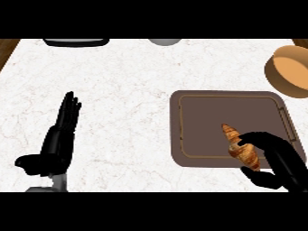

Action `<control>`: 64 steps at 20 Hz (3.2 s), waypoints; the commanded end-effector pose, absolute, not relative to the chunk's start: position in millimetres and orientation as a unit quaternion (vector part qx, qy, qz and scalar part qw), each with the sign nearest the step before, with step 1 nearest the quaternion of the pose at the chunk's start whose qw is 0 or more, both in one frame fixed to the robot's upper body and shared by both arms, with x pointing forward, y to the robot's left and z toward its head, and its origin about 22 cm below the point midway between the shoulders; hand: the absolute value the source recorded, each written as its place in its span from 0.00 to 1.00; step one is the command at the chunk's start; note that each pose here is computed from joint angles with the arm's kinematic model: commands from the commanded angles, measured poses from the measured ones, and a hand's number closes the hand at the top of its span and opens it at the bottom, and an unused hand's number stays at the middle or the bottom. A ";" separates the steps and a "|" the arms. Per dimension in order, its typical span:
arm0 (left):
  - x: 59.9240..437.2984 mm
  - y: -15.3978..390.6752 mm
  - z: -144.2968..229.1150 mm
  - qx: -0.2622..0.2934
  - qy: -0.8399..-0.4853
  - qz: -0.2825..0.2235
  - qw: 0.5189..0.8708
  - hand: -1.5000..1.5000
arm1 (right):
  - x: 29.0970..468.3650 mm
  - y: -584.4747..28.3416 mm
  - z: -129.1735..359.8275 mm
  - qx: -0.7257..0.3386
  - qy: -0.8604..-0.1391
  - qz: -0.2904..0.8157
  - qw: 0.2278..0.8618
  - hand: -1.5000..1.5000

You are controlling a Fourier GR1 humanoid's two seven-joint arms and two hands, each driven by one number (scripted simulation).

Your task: Pick the croissant from the tray and place it in the pot

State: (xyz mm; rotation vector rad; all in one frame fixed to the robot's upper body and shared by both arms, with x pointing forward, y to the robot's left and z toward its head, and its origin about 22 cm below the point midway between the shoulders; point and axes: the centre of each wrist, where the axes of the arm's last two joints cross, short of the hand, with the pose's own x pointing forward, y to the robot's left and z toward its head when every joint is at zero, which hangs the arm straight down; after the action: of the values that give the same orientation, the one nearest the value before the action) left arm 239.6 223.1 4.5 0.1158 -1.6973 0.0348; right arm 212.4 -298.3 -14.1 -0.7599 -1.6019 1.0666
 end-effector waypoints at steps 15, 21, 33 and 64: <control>246.3 238.4 15.2 0.041 -0.751 0.005 0.659 0.50 | 240.8 -296.4 26.2 -0.252 -0.627 0.608 0.417 1.00; 230.5 236.8 0.2 0.044 -0.747 0.018 0.663 0.50 | 267.0 -286.8 100.3 -0.225 -0.675 0.601 0.364 1.00; 237.0 231.9 8.6 0.050 -0.752 0.020 0.657 0.50 | 232.8 -302.7 172.4 -0.357 -0.743 0.448 0.347 1.00; 251.8 220.7 14.9 0.023 -0.759 -0.006 0.650 0.50 | 385.0 -459.5 178.2 -0.435 -0.638 0.413 0.482 1.00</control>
State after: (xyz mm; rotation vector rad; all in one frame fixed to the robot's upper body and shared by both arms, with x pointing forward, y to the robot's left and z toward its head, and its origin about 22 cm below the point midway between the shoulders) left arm 245.8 216.8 5.4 0.0739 -1.7200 0.0030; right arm 371.6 -459.3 178.0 -1.0850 -1.6220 0.9761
